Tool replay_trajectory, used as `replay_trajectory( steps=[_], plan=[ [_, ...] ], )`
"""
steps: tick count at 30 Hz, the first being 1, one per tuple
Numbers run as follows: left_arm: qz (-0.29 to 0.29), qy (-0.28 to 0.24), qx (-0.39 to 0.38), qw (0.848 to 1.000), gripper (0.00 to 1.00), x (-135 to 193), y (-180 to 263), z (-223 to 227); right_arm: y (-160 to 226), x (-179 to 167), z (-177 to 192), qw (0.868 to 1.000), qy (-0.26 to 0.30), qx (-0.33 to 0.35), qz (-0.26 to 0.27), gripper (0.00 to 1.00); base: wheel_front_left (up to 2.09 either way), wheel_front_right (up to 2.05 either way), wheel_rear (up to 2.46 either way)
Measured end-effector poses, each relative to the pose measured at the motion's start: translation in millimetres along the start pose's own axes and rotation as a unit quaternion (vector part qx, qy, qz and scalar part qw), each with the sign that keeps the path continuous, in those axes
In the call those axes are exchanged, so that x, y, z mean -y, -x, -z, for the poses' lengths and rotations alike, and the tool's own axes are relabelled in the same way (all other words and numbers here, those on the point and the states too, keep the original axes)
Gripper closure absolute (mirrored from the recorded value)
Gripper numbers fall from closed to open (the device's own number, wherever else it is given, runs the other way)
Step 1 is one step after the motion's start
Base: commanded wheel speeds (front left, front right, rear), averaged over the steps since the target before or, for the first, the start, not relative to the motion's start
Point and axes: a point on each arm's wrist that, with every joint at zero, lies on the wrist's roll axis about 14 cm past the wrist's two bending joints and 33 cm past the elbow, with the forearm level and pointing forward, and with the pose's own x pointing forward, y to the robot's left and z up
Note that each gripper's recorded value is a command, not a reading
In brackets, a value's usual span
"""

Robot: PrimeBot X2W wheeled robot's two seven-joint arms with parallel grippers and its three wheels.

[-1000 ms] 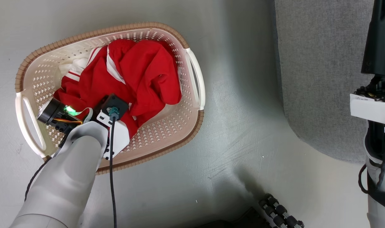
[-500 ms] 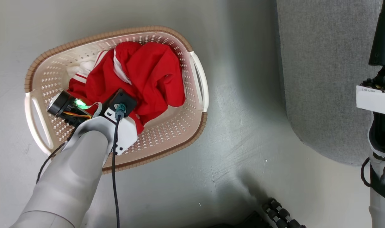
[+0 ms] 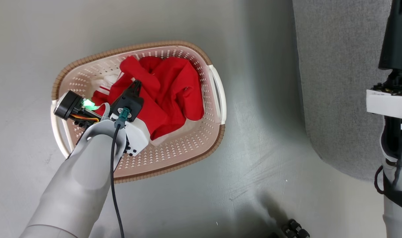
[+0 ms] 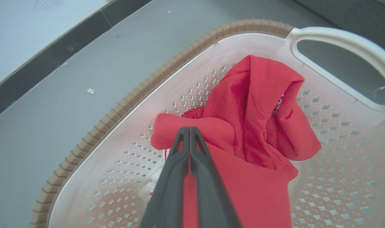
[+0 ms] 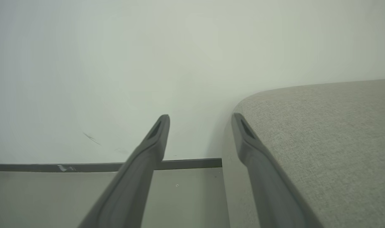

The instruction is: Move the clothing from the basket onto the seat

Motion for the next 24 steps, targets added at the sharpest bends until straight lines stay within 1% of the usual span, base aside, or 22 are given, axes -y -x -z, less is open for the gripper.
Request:
replay_trajectory(
  steps=[9, 18, 24],
  plan=[
    [-0.057, 0.039, 0.073, 0.995, 1.00, -30.4, 20.4, -50.1, -1.2, -27.3, -11.0, 0.999, 0.002, 0.005, -0.037, 0.00, 0.00, 0.00, 0.00],
    [-0.098, 0.036, 0.146, 0.984, 1.00, -55.0, 54.5, -102.5, 5.4, -35.3, -26.3, 0.999, 0.004, 0.009, -0.047, 0.00, 0.00, 0.00, 0.00],
    [-0.113, 0.029, 0.203, 0.972, 1.00, -59.5, 84.1, -141.8, 10.5, -37.7, -40.9, 0.999, 0.006, 0.018, -0.050, 0.00, 0.00, 0.00, 0.00]
  ],
)
